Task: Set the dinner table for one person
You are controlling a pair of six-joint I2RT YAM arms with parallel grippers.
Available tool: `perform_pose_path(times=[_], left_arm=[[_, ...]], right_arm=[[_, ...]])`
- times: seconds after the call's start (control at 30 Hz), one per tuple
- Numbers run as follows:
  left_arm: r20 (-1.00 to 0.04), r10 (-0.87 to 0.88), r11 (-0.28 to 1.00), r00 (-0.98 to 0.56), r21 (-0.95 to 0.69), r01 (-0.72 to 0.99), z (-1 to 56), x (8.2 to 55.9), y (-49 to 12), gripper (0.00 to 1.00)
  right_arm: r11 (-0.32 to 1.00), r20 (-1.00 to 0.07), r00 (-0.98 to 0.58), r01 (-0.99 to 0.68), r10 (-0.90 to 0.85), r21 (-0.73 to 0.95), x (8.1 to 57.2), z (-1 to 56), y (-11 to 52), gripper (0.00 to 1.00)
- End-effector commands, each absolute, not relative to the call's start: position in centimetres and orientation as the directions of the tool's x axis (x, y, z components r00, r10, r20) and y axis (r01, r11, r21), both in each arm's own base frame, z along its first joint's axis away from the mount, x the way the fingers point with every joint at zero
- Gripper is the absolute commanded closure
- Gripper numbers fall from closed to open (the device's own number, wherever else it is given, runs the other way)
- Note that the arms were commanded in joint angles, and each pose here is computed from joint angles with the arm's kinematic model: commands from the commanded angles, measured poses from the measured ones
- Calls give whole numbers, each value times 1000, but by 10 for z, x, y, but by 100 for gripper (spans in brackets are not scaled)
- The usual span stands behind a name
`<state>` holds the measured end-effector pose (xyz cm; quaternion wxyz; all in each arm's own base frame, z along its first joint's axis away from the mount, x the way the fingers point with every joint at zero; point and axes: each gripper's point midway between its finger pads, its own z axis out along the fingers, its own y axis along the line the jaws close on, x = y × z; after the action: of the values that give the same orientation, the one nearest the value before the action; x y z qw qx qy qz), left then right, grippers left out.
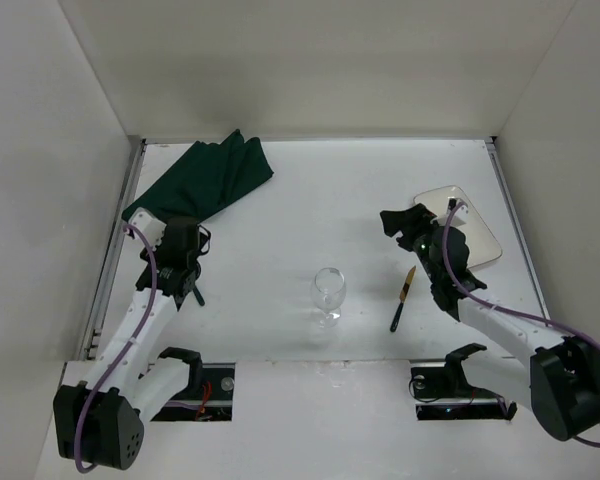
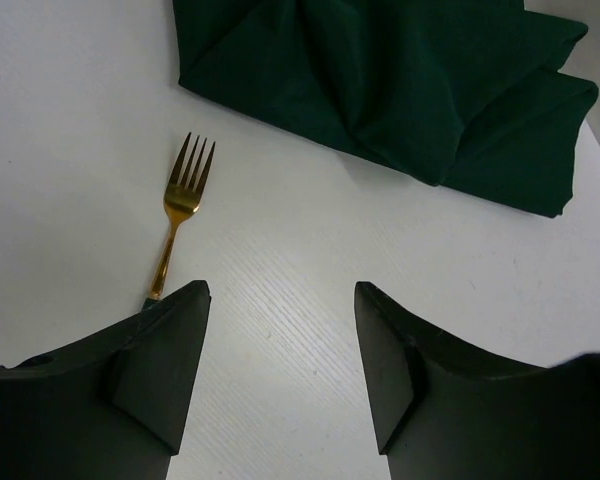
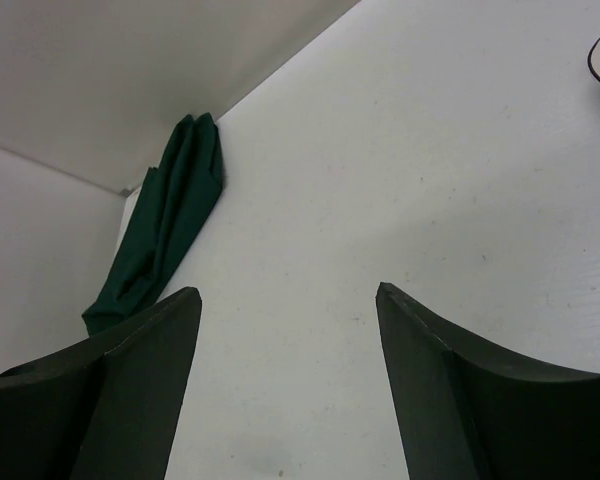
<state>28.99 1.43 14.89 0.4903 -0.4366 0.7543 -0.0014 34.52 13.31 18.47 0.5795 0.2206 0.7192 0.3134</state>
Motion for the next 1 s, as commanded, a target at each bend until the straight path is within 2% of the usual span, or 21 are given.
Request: perform_pose_path(times=[0.0,0.13,0.27,0.33,0.43,0.5,0.6,0.73,0.8,0.87,0.97], left_arm=[[-736,-665,622,-124,-455,-637,154,293,10,42],[-734,-667,626,-131,-456,-633,155,300,7,42],[-732,-671,621,-115,-471,-627,158,309,4,43],[-724,-686,608,-73,-514,-605,165,320,3,43],[-720,-693,600,-40,-545,-586,173,341,0,44],[-713,-701,590,-24,-561,-581,177,354,-5,43],[-687,-727,561,1,-594,-576,181,375,-12,42],[-676,-737,537,8,-593,-600,173,400,-10,41],[-663,-748,512,24,-599,-616,169,411,-2,41],[-657,-753,507,22,-601,-618,166,427,0,41],[-636,-772,510,-16,-603,-614,158,450,-3,41]], right_arm=[[688,-688,-189,-74,701,722,350,199,132,23],[688,-688,-188,-75,701,722,351,198,132,24],[688,-687,-197,-74,700,722,352,196,134,28],[690,-689,-196,-75,698,720,352,197,134,42],[692,-688,-222,-76,690,718,354,193,138,74],[691,-688,-238,-87,685,718,354,194,142,80],[696,-691,-248,-82,679,713,356,190,144,76],[701,-691,-266,-72,672,710,360,182,146,48],[703,-691,-274,-68,669,708,361,178,148,37],[705,-689,-282,-60,667,707,364,175,149,32],[705,-689,-297,-68,661,706,363,174,154,31]])
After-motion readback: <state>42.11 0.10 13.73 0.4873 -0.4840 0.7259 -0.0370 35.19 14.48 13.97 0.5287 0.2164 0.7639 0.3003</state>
